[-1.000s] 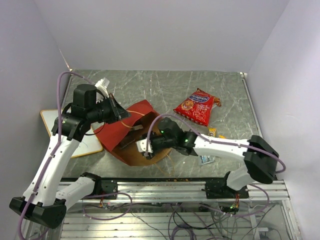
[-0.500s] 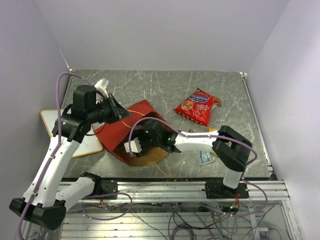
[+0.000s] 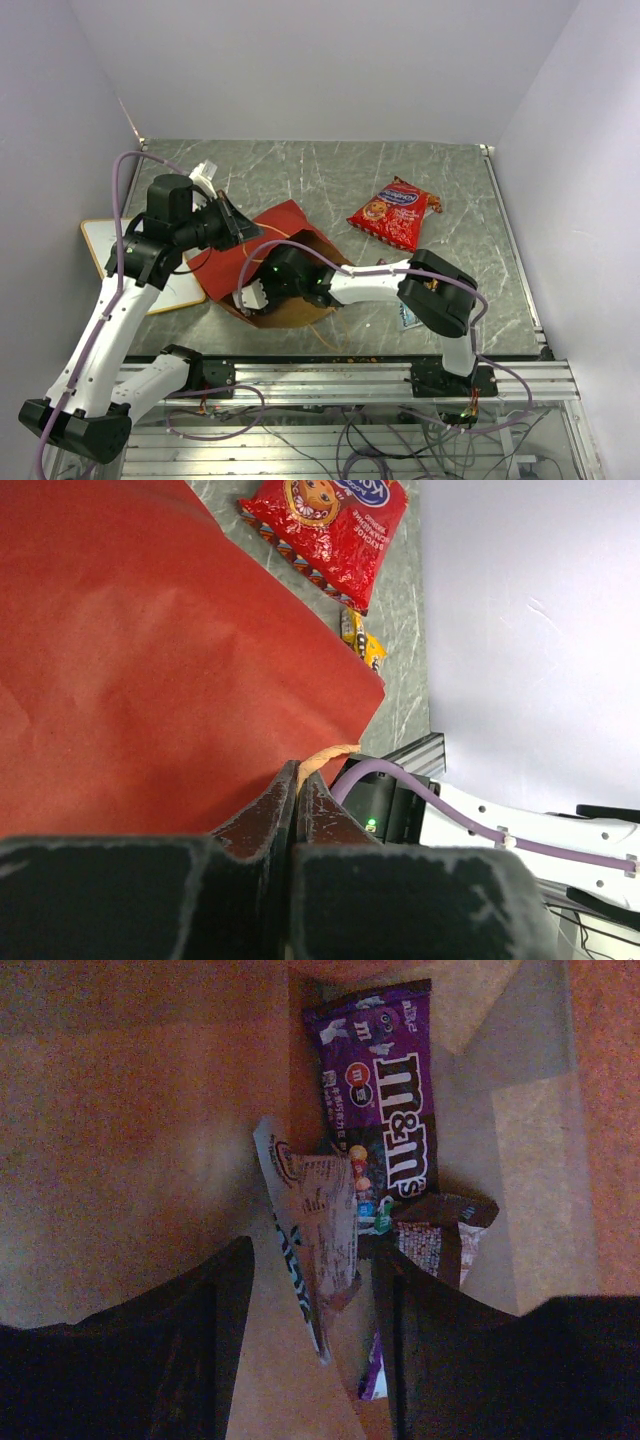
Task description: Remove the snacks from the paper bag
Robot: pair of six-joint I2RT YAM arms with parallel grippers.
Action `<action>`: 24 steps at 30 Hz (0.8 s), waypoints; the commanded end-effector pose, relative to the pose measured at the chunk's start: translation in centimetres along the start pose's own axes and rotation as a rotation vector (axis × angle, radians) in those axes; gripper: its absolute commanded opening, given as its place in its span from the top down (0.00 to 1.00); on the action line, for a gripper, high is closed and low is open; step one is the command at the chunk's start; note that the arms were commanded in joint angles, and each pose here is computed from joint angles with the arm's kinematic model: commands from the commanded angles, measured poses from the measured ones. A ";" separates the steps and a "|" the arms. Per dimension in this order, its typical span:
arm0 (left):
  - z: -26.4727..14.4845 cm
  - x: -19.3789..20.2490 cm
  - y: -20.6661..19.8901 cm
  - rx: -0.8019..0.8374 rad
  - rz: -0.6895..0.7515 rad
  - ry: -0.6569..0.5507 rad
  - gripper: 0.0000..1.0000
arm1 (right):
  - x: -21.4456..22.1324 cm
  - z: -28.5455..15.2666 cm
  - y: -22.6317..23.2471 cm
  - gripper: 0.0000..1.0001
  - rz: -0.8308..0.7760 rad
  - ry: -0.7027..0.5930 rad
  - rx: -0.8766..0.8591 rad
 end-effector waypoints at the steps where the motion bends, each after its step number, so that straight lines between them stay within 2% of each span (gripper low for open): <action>1: -0.4 -0.2 -0.5 0.044 0.015 -0.024 0.93 | -0.3 1.2 0.1 0.51 0.008 0.003 0.020; 5: -0.6 0.1 -0.4 0.044 0.006 -0.023 0.93 | -0.4 1.8 0.0 0.59 0.025 0.022 0.033; 10: -1.0 0.5 -0.3 0.037 -0.002 -0.028 0.93 | -0.5 1.5 -0.2 0.88 0.047 0.007 0.073; 13: -1.3 0.7 -0.2 0.015 0.001 -0.035 0.93 | -0.8 0.8 -0.2 1.00 0.082 -0.014 0.100; 19: -1.7 1.0 0.0 -0.007 -0.005 -0.054 0.93 | -1.0 -1.7 -0.1 1.00 0.104 -0.010 0.152; 24: -1.8 0.9 0.0 -0.021 0.003 -0.054 0.93 | -1.2 -5.4 0.6 1.00 0.178 -0.017 0.171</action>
Point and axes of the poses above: each gripper's point midway between its finger pads, its own z axis out along the fingers, its own y axis along the line the jaws close on, x = y × z, the point moved 10 cm from there along -z, back along the fingers, and after that the axes turned 12 degrees about z, right-handed, at the moved point
